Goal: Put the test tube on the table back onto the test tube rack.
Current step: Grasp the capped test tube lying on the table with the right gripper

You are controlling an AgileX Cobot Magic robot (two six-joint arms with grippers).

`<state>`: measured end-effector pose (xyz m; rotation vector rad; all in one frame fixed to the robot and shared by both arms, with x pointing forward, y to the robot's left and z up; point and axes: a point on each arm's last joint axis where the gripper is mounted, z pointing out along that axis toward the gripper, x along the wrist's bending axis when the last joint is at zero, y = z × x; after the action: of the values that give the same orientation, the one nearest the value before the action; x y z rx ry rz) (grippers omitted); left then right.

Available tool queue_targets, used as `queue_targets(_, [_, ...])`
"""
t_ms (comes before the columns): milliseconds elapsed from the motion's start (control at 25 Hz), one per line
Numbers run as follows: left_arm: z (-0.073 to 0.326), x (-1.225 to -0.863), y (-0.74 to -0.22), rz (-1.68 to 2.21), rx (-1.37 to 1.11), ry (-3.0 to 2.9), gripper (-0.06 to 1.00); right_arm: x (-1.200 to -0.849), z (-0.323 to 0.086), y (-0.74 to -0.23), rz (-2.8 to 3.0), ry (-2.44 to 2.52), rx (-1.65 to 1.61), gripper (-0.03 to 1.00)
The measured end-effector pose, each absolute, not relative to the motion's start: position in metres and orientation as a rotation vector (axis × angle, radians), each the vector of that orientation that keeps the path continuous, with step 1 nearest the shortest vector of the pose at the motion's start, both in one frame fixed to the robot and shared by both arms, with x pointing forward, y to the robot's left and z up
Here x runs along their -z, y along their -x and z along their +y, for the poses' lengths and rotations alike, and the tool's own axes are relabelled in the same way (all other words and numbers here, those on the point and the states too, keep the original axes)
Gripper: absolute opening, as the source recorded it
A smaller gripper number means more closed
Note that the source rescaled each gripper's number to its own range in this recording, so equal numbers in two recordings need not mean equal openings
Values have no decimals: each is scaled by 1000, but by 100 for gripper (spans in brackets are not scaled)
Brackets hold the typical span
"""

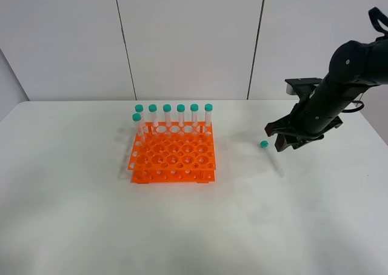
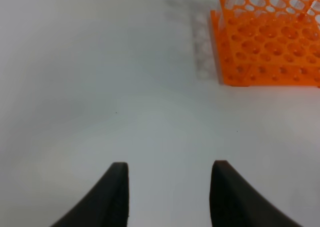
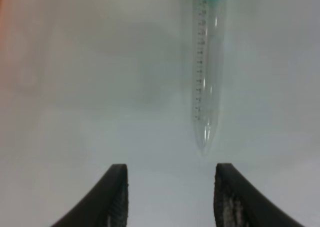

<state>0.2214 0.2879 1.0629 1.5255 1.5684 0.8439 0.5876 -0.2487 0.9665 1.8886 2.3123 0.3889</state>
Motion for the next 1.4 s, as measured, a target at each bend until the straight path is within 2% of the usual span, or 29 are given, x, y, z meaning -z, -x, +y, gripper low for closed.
queue_targets(280, [288, -1063, -221, 1568, -844, -1526, 89, -939, -248, -596, 2340, -1916, -326, 100])
queue_targets(1400, [288, -1063, -221, 1568, -844, -1526, 89, -889, -252, -621, 2350, -1918, -176, 100])
